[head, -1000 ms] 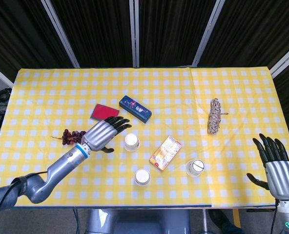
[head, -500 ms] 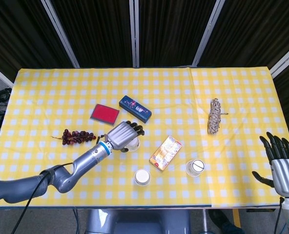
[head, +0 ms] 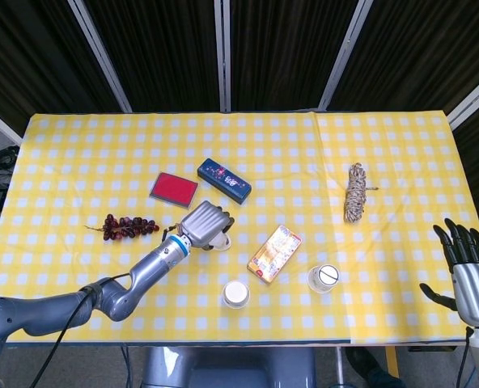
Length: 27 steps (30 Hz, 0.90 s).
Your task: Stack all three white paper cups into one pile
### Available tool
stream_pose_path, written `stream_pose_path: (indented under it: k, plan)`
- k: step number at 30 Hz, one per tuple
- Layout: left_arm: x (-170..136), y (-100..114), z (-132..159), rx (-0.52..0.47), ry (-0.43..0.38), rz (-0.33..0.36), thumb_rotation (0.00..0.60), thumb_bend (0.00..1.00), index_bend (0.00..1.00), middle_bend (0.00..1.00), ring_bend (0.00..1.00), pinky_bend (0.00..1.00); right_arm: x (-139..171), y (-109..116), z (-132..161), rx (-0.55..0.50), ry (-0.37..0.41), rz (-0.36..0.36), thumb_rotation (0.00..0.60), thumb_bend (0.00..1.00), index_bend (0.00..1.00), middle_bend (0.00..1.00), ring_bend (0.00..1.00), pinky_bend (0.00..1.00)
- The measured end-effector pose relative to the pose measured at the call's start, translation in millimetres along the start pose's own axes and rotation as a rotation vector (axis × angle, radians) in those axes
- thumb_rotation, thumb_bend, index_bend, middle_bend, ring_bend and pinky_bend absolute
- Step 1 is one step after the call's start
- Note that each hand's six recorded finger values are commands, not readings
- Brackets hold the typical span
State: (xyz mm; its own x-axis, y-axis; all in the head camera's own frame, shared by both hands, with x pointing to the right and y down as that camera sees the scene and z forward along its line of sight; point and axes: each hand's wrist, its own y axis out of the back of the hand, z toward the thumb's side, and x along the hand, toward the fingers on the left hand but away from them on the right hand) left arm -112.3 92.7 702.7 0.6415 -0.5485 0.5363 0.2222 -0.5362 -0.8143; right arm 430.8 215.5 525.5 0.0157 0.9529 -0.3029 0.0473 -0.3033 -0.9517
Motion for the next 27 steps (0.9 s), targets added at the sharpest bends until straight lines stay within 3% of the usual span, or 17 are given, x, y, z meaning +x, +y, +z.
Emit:
stream_pose_path:
  k: [7, 13, 19, 27]
  plan:
    - [-10, 20, -6, -0.02, 0.005, 0.052, 0.6, 0.14, 0.56, 0.48, 0.47, 0.61, 0, 0, 1, -0.003, 0.002, 0.0, 0.6, 0.0, 0.0, 0.0, 0.0, 0.0]
    - [-28, 45, -1, -0.087, -0.044, 0.095, 0.6, 0.13, 0.56, 0.48, 0.47, 0.6, 0, -1, 2, 0.004, 0.006, 0.004, 0.6, 0.0, 0.0, 0.0, 0.0, 0.0]
    - [-52, 65, 22, -0.12, -0.15, 0.105, 0.6, 0.13, 0.56, 0.48, 0.47, 0.6, 0, -4, 6, 0.01, 0.012, 0.009, 0.6, 0.0, 0.0, 0.0, 0.0, 0.0]
    - [-81, 73, 59, -0.128, -0.302, 0.052, 0.6, 0.11, 0.54, 0.47, 0.47, 0.59, 0, -4, 6, 0.014, 0.006, 0.007, 0.6, 0.0, 0.0, 0.0, 0.0, 0.0]
